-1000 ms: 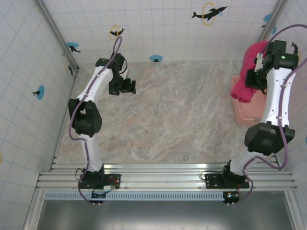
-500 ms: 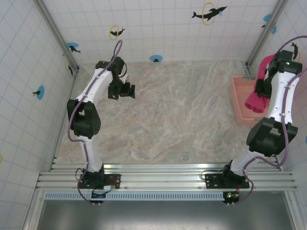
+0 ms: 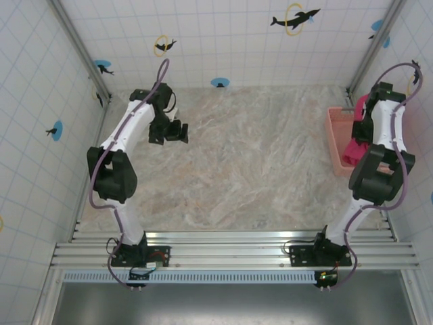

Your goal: Roll up the long pants

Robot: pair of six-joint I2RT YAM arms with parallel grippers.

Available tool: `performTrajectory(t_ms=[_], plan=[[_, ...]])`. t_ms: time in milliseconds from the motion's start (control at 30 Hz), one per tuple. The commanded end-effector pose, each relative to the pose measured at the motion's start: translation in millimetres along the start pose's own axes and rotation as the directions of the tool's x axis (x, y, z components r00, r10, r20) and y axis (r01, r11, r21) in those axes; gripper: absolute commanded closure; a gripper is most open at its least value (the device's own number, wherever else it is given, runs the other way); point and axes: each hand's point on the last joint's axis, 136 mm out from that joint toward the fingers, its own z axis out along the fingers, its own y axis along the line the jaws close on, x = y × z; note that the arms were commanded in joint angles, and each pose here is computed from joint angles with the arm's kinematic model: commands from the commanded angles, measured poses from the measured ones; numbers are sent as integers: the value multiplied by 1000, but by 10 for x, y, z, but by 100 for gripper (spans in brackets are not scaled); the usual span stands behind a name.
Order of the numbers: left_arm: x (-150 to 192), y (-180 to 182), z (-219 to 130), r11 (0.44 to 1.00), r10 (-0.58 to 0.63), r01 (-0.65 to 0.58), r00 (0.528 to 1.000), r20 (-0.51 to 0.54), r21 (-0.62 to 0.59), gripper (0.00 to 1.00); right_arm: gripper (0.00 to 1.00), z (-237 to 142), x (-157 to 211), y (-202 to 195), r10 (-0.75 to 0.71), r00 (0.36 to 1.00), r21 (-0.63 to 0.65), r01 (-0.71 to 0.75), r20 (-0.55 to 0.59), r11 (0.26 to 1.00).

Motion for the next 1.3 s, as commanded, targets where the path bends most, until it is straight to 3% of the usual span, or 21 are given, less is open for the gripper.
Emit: performTrajectory(t_ms=[0, 167, 333, 533, 567, 767, 867, 933, 1100, 1267], plan=[[6, -9, -108, 1000, 15, -16, 999, 41, 4, 3, 83, -10, -247, -88, -8, 997, 86, 1, 79, 996], [-58, 15, -97, 1000, 15, -16, 996, 85, 18, 3, 33, 152, -252, -110, -24, 999, 121, 19, 37, 992], [-92, 55, -83, 999, 16, -20, 994, 107, 36, 3, 23, 268, -263, -183, -33, 999, 153, 35, -14, 988], [-179, 185, -167, 996, 87, -85, 979, 182, -18, 2, 15, -271, -275, -217, 52, 984, 145, -77, 171, 986], [-210, 241, -217, 993, 117, -108, 970, 214, -52, 2, 1, -369, -247, -186, 60, 979, 127, -85, 194, 988], [-257, 675, -435, 942, 308, -227, 876, 371, -246, 3, 2, -771, 33, 155, -7, 957, 118, -29, 290, 993], [-123, 852, -199, 939, 318, -241, 878, 358, -244, 3, 2, -840, 216, 405, -12, 937, 88, -20, 348, 996], [-74, 856, -44, 927, 361, -281, 847, 391, -247, 3, 2, -859, 321, 649, -45, 917, 76, 16, 396, 997], [-96, 770, 205, 923, 384, -295, 709, 591, -247, 3, 2, -661, 517, 1311, -140, 857, 21, 149, 496, 989], [-151, 820, 440, 920, 393, -273, 610, 689, -283, 3, 2, -525, 591, 1732, -189, 780, -28, 255, 597, 966]])
